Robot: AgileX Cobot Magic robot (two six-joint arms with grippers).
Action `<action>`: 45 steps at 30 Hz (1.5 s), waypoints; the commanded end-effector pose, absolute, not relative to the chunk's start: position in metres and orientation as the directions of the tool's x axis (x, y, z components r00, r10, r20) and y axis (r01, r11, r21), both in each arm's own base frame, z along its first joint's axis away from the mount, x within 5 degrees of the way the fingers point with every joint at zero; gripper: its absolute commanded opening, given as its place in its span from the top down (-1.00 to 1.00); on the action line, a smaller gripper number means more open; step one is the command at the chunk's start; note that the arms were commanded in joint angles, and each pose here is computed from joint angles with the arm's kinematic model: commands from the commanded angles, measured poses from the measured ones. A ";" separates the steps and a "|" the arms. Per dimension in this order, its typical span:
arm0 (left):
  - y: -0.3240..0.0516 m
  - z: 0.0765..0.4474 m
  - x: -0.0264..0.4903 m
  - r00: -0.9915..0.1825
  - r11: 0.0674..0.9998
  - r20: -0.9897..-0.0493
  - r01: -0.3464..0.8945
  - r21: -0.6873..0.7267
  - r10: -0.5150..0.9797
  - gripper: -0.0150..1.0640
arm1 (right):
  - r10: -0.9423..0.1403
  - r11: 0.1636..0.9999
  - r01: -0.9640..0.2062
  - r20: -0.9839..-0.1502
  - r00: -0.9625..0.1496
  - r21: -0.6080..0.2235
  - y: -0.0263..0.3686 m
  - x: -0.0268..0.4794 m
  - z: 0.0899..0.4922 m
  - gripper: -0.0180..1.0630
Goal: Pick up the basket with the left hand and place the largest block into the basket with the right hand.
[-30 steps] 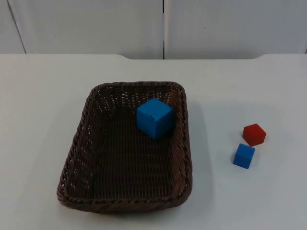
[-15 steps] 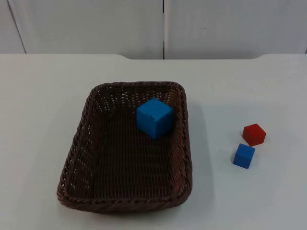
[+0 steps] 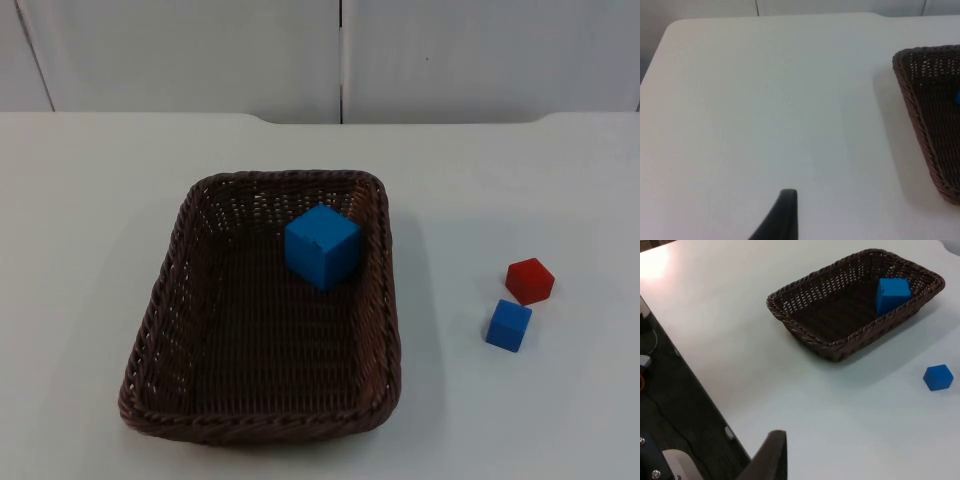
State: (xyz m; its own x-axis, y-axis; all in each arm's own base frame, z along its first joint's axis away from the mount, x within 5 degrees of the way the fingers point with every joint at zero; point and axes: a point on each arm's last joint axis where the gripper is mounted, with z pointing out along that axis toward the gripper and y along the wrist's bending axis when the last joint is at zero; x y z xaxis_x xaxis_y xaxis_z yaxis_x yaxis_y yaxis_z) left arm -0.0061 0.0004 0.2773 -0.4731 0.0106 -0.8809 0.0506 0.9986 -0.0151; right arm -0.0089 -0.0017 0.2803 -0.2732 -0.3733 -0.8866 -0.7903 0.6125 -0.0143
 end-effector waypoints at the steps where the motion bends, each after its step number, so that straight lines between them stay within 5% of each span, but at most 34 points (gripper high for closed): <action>1: 0.001 0.277 -0.005 -0.462 0.999 -0.887 0.043 -0.015 0.006 -0.82 | -0.370 0.614 -0.789 -0.889 -0.271 -0.016 -0.002 -0.009 0.280 -0.98; 45: -0.001 0.275 -0.005 -0.470 0.998 -0.882 0.064 -0.012 0.020 -0.98 | -0.369 0.614 -0.789 -0.890 -0.269 -0.016 -0.002 -0.009 0.280 -0.99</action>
